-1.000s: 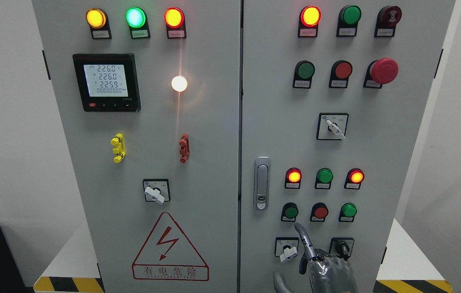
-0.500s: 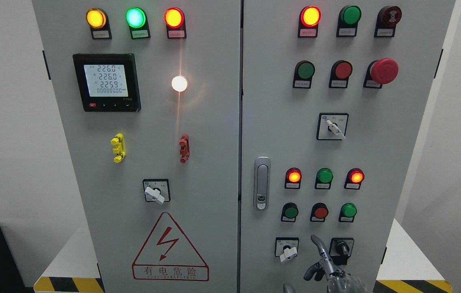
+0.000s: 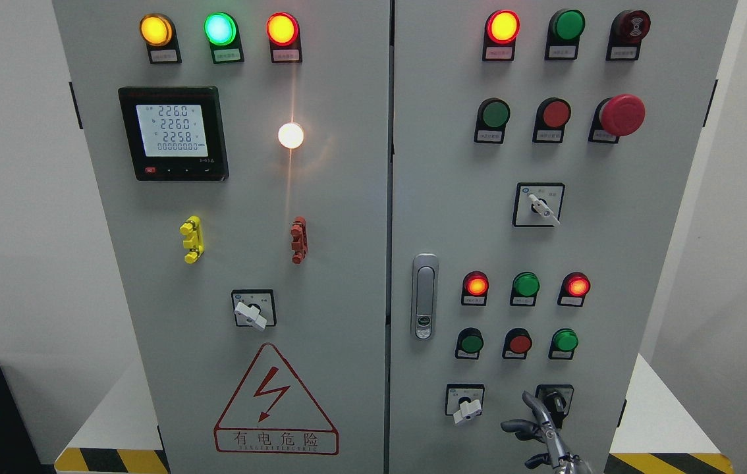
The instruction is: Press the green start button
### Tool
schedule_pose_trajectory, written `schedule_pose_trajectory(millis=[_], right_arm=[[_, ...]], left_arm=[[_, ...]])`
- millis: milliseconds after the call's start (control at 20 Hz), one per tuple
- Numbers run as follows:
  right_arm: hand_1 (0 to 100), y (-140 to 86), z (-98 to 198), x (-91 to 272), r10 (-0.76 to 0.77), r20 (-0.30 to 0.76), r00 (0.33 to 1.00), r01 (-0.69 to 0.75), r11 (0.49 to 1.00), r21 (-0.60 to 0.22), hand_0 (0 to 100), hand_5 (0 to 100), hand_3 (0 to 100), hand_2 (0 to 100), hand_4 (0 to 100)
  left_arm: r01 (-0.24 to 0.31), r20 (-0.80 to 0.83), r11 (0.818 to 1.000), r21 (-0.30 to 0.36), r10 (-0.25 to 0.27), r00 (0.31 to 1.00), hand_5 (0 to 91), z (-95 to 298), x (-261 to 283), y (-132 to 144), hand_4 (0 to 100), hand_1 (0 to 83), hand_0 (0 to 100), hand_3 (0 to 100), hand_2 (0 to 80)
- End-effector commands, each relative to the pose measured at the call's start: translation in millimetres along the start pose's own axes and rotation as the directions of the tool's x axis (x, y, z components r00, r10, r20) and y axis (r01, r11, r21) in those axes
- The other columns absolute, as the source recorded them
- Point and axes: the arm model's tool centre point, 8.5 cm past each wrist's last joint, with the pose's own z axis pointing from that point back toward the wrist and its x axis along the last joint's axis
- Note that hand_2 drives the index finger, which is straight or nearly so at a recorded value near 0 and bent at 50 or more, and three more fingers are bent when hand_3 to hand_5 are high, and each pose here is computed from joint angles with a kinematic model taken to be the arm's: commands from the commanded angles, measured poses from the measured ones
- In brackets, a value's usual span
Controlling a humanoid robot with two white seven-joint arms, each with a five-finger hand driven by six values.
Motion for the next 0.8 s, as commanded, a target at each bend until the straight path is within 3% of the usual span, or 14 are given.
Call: schedule_pose_trajectory(millis=[0, 250, 750], right_arm=[[12, -12.6, 2.1, 12.8, -0.207, 0.029, 0.978, 0.207, 0.978, -0.011, 0, 0, 5, 0, 1], [0, -12.7, 2.1, 13.0, -0.268, 0.031, 0.963, 0.268, 0.963, -0.003, 0, 0, 0, 0, 0], [0, -12.5, 2.0, 11.5, -0.314, 0.018, 0.949, 0.314, 0.949, -0.002, 0, 0, 0, 0, 0]], left_arm=[[0.005, 0.027, 1.000, -0.003, -0.005, 1.000, 0.0, -0.8, 9.5, -0.9, 0, 55.6, 12, 0, 0.0], [0.005, 0.027, 1.000, -0.004, -0.005, 1.000, 0.0, -0.8, 9.5, -1.0, 0, 55.6, 12, 0, 0.0], [0.005, 0.027, 1.000, -0.004, -0.005, 1.000, 0.0, -0.8, 9.5, -1.0, 0, 55.6, 12, 0, 0.0]])
